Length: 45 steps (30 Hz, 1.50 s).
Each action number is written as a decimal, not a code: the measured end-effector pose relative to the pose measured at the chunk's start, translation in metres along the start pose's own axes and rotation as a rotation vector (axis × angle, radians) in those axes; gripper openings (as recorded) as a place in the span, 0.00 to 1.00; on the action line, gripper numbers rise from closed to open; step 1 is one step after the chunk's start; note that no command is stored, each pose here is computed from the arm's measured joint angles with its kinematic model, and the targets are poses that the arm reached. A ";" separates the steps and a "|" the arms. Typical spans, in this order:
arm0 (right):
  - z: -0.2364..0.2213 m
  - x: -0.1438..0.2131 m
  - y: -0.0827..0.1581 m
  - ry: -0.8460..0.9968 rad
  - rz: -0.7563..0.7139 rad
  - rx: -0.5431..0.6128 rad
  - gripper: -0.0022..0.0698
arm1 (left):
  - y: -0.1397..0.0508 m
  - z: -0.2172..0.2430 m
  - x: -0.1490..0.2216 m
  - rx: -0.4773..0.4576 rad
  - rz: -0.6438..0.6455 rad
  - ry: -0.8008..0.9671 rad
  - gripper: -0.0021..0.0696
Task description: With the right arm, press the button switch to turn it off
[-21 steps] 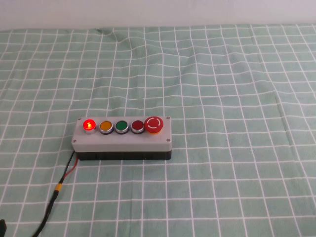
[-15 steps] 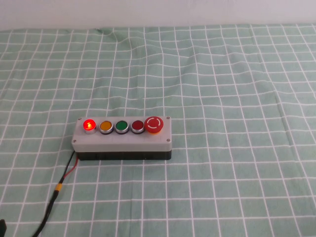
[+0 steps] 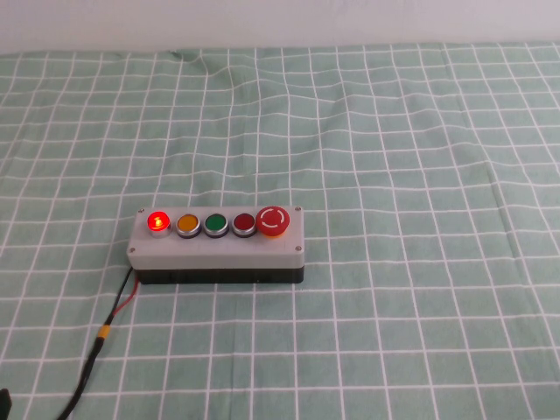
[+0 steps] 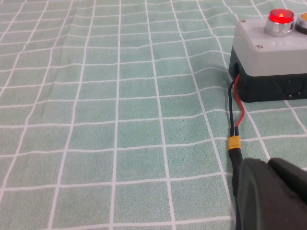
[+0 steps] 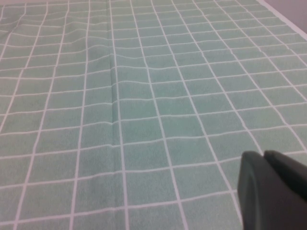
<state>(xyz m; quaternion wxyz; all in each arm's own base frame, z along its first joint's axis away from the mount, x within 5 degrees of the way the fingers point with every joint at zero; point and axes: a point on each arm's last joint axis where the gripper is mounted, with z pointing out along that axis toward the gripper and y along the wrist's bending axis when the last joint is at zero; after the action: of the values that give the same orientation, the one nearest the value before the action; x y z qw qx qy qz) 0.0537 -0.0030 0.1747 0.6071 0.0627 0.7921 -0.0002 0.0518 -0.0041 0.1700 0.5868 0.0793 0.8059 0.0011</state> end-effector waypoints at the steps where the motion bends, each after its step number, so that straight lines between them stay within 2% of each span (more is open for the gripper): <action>1: 0.000 0.000 0.000 0.000 0.000 0.000 0.01 | 0.000 0.000 0.000 0.000 0.000 0.000 0.02; 12: 0.000 -0.002 0.000 -0.020 0.000 0.001 0.01 | 0.000 0.000 0.000 0.000 0.000 0.000 0.02; 23: -0.005 -0.031 -0.001 -0.347 0.000 0.010 0.01 | 0.000 0.000 0.000 0.000 0.000 0.000 0.02; 31: -0.009 -0.039 -0.001 -0.447 0.002 0.013 0.01 | 0.000 0.000 0.000 0.000 0.000 0.000 0.02; 34: -0.015 -0.051 -0.002 -0.589 0.008 0.017 0.01 | 0.000 0.000 0.000 0.000 0.000 0.000 0.02; 40: -0.049 -0.081 -0.003 -1.086 0.064 0.007 0.01 | 0.000 0.000 0.000 0.000 0.000 0.000 0.02; 45: -0.075 -0.117 0.000 -1.174 0.185 -0.088 0.01 | 0.000 0.000 0.000 0.000 0.000 0.000 0.02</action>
<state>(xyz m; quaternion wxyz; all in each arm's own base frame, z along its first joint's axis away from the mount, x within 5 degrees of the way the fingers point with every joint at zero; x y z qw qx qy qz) 0.0115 -0.0085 0.3074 0.9430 0.0958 0.3147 0.0508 0.0518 -0.0041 0.1700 0.5868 0.0793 0.8059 0.0011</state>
